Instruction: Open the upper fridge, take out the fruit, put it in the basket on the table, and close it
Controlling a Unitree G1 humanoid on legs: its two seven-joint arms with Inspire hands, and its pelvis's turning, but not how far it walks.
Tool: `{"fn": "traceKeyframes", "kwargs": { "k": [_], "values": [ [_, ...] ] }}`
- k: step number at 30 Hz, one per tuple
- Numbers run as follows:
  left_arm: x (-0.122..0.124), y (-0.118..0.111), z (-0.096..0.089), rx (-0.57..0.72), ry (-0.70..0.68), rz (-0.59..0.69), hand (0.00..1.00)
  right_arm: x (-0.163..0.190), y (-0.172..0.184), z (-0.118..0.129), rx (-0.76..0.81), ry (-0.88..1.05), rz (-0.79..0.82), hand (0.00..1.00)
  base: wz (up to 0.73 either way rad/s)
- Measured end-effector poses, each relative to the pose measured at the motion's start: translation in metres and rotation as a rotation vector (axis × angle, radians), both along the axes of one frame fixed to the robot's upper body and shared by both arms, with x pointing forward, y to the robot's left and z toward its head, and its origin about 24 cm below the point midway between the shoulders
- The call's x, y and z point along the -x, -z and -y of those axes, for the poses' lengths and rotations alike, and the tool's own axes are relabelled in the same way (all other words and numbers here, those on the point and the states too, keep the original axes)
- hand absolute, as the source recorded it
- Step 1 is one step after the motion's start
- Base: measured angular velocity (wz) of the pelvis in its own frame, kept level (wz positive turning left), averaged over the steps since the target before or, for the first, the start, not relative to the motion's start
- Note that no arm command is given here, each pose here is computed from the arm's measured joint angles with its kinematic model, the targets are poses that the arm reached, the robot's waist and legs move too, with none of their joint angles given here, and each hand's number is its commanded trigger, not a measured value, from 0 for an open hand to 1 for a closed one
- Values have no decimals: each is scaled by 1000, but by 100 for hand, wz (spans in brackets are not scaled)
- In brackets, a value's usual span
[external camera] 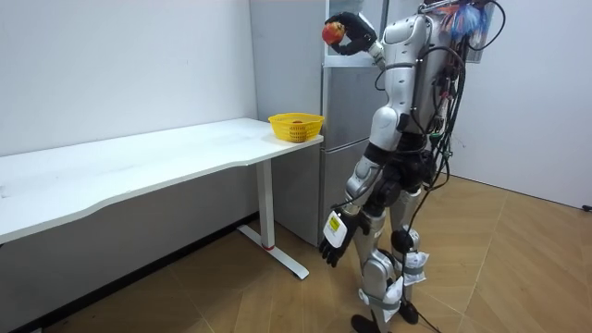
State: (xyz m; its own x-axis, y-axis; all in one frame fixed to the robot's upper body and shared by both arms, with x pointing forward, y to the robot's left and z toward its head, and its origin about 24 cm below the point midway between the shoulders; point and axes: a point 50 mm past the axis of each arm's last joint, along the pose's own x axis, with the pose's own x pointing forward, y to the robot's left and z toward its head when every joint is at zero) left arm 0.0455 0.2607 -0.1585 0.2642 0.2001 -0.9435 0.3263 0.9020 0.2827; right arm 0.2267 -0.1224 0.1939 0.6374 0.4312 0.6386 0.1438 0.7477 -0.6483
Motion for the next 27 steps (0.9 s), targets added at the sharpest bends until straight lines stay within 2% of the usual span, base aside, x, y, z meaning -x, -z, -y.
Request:
{"fn": "traceKeyframes", "kwargs": {
  "k": [6, 13, 21, 27],
  "values": [
    [-1, 0, 0, 20, 15, -13, 0, -22, 37, -6, 140, 20, -171, 100, 8],
    [1, 0, 1, 28, 20, -22, 0, -46, 64, -3, 254, 80, -284, 100, 5],
    [4, 1, 1, 29, 17, -38, 0, -60, 91, 10, 286, 150, -410, 100, 4],
    [7, 1, 1, 39, 15, -55, 0, -62, 95, 13, 291, 167, -434, 100, 4]
  ]
}}
